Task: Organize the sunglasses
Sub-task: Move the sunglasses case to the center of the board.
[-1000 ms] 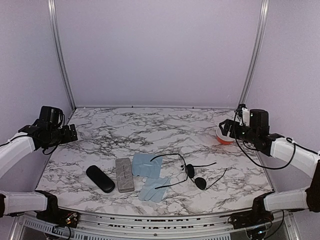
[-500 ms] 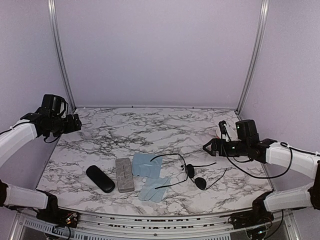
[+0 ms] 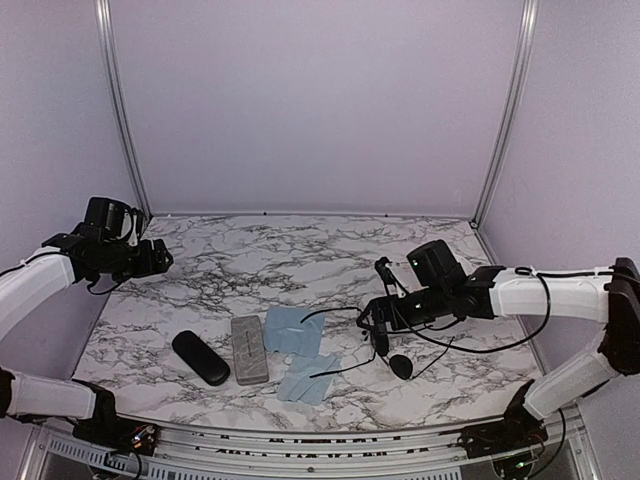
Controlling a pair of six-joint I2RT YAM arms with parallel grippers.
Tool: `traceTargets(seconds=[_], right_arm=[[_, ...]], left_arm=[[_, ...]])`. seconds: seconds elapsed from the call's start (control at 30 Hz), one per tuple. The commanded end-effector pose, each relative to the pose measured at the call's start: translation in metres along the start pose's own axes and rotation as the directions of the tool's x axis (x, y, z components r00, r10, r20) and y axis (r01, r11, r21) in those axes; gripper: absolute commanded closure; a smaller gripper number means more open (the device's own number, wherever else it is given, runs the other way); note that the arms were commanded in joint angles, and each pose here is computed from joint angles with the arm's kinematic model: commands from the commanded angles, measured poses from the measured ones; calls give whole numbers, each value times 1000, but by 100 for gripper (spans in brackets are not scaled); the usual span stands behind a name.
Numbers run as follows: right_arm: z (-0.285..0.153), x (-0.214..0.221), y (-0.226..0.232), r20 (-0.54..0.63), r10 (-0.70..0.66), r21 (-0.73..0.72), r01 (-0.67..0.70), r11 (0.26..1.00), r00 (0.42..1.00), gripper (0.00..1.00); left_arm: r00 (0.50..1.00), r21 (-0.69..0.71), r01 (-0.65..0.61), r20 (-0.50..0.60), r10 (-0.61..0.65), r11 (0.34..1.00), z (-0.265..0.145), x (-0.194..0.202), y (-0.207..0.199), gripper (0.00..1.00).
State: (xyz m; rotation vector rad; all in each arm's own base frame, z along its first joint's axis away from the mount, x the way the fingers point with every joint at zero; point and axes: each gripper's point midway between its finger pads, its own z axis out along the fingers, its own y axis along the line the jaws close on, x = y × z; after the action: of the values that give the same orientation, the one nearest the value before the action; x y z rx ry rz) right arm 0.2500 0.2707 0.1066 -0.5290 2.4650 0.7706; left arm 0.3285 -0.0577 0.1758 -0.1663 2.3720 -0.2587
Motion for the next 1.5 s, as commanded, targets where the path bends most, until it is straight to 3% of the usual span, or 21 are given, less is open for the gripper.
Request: traceTargets(seconds=[0.0,0.23,0.5,0.97,1.47], right_arm=[[21,-19,21,-32,-92,68,94,993,995,9],[68,-32,109,-52,-177,63,180,982,983,9],[139,-11,184,-100,-205,116,216,969,974,8],[181,15,198,-132,-165,109,180,978,977,8],[200,17,230,-112,-237,-4,238,971,965,14]], left_arm=[[999,12,-43,-30,44,999,0,11,-9,10],[998,-54,-60,-18,59,997,-1,9,-1,10],[998,-102,-55,26,58,993,-10,2,7,10],[997,-107,-51,45,56,993,-16,0,8,10],[998,-123,-55,34,59,991,-12,2,11,10]])
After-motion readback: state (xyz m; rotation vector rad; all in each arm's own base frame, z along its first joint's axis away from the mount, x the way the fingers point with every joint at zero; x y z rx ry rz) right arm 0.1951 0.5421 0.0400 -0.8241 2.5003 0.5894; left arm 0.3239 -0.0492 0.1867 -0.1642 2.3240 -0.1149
